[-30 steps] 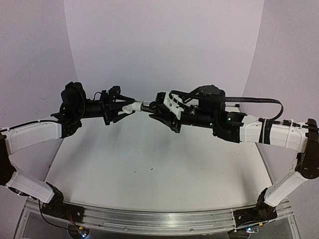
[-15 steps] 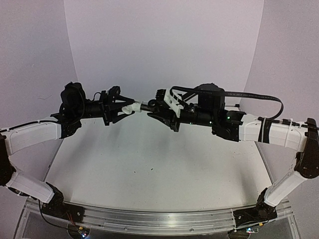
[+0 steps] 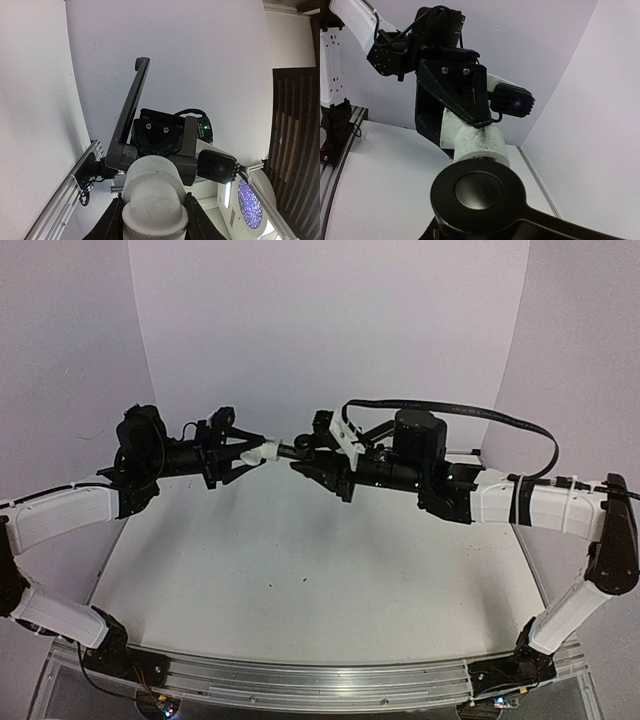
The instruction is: Install the water faucets
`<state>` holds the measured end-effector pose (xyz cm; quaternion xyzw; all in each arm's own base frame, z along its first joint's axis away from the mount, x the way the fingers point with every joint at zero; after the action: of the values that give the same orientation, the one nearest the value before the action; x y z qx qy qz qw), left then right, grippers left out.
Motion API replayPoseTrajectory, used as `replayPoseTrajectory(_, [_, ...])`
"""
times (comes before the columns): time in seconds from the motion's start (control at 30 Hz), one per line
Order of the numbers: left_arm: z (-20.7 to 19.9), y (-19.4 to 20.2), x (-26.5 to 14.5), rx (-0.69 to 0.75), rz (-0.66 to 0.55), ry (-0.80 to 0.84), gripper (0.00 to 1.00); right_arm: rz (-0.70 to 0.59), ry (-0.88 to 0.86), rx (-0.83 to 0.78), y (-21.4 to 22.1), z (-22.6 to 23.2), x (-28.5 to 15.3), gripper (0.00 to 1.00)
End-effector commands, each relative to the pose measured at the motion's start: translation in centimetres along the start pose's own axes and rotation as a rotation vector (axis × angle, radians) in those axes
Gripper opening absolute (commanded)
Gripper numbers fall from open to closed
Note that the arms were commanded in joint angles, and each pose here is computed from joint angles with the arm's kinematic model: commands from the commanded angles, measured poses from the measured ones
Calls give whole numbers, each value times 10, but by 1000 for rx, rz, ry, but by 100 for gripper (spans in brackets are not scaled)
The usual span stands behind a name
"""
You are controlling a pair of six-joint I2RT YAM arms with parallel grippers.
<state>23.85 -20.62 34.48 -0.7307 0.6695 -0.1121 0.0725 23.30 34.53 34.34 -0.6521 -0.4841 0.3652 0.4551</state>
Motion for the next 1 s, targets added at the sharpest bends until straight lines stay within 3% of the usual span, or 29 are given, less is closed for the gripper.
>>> replayPoseTrajectory(0.0, [-18, 19, 7, 133, 122, 76, 0, -207, -37, -13, -43, -5, 8, 0])
replayPoseTrajectory(0.47, [-19, 26, 17, 312, 179, 105, 0, -238, -118, 90, -46, -8, 10, 0])
replayPoseTrajectory(0.97, [-31, 34, 30, 680, 204, 180, 0, -322, -205, 236, -47, -18, 11, 0])
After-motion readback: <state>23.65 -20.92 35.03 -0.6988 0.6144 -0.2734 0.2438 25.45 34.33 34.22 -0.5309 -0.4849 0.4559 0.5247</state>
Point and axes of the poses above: each gripper's point midway between its finger pads, its own x axis out along the fingers, its own z axis along the line the jaws close on, y = z × x, the point moved 10 cm from there along -x, back along the fingers, and after that the axes turned 4 degrees about x, right-handed, at the moved point
